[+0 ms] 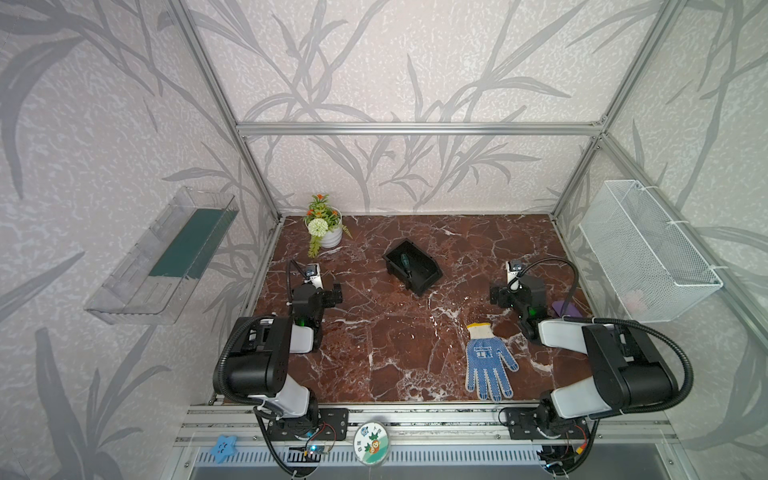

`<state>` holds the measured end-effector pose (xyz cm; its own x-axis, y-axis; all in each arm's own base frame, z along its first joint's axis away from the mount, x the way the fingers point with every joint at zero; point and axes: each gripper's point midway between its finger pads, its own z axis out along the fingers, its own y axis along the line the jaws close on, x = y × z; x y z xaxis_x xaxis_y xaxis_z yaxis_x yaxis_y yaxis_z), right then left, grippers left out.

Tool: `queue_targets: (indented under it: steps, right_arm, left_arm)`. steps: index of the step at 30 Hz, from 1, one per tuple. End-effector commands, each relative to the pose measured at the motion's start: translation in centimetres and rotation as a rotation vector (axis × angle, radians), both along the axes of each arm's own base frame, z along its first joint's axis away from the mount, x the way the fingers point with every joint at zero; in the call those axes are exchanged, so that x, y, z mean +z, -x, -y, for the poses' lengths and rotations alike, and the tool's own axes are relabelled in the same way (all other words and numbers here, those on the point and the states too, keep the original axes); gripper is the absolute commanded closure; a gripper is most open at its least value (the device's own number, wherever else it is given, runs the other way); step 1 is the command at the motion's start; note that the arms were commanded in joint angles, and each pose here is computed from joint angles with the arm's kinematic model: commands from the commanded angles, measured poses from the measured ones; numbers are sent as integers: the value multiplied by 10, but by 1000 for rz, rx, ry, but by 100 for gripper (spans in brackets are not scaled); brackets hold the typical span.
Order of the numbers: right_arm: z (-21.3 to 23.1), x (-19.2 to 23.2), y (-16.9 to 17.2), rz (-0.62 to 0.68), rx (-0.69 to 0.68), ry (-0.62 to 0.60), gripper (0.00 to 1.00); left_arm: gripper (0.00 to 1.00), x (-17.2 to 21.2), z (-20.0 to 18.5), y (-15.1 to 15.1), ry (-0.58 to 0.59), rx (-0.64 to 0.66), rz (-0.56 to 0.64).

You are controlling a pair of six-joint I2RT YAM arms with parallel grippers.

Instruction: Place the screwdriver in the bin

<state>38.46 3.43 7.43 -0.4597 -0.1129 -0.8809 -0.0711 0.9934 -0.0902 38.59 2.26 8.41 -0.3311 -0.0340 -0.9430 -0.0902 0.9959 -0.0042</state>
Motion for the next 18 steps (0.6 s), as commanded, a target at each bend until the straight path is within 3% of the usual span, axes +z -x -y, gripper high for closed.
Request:
queue_targets:
  steps: [1,8,11,18]
  right_arm:
    - [-7,17,-7,83,31,-2,1]
    - [-10,19,-4,103,44,4,1]
    - [6,18,-16,77,-39,-15,1]
    - [10,12,-11,50,-45,-35,1]
  left_arm:
    - [1,14,3,-7,-24,-25,52]
    - [1,14,3,-7,-23,-24,53]
    - [1,14,3,-7,-22,-25,51]
    - [1,14,3,-7,-21,-24,51]
